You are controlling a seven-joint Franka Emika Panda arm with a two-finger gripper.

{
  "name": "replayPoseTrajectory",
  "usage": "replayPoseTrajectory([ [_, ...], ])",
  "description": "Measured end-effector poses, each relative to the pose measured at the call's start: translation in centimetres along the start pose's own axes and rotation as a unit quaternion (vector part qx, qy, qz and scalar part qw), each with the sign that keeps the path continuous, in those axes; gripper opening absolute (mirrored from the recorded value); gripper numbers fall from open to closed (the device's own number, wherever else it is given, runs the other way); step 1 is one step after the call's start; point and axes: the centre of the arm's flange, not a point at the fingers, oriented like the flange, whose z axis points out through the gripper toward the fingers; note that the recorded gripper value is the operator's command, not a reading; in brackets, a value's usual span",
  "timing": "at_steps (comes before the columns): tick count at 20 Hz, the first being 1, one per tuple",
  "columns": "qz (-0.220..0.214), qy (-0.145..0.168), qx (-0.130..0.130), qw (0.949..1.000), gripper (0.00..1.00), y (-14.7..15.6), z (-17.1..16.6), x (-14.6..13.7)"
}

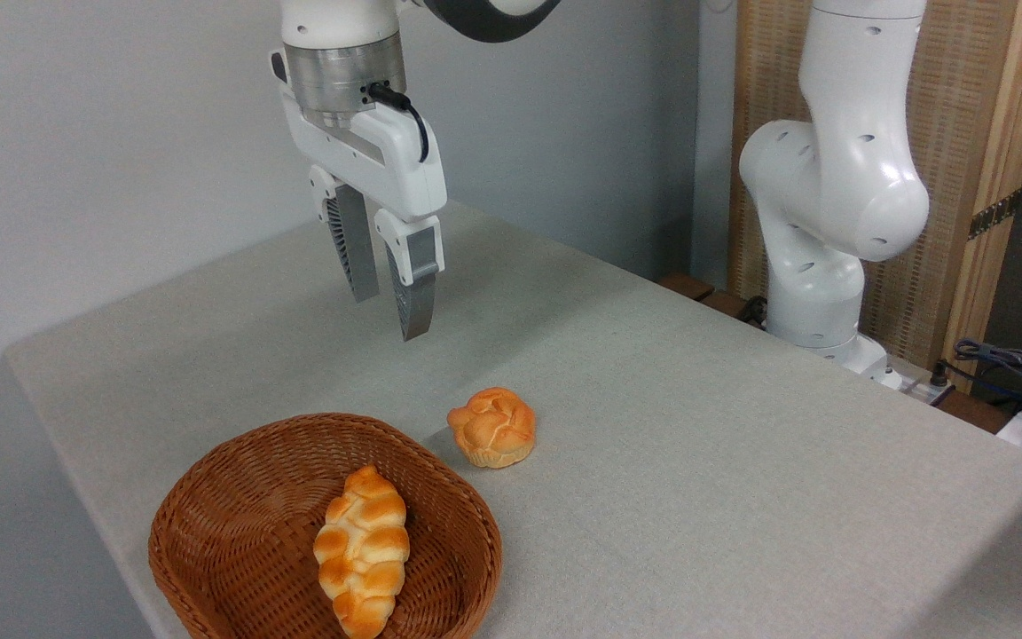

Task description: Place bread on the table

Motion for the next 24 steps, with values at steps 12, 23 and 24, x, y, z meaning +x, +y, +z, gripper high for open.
replayPoseTrajectory([
  [12, -0.002, 0.001, 0.000, 1.0000, 1.00, -0.2, -0.1, -0.2],
  [23, -0.012, 0.063, 0.046, 0.9969, 1.00, -2.0, 0.5, 0.6],
  [24, -0.020, 0.064, 0.047, 0.9967, 1.00, -2.8, 1.0, 0.1],
])
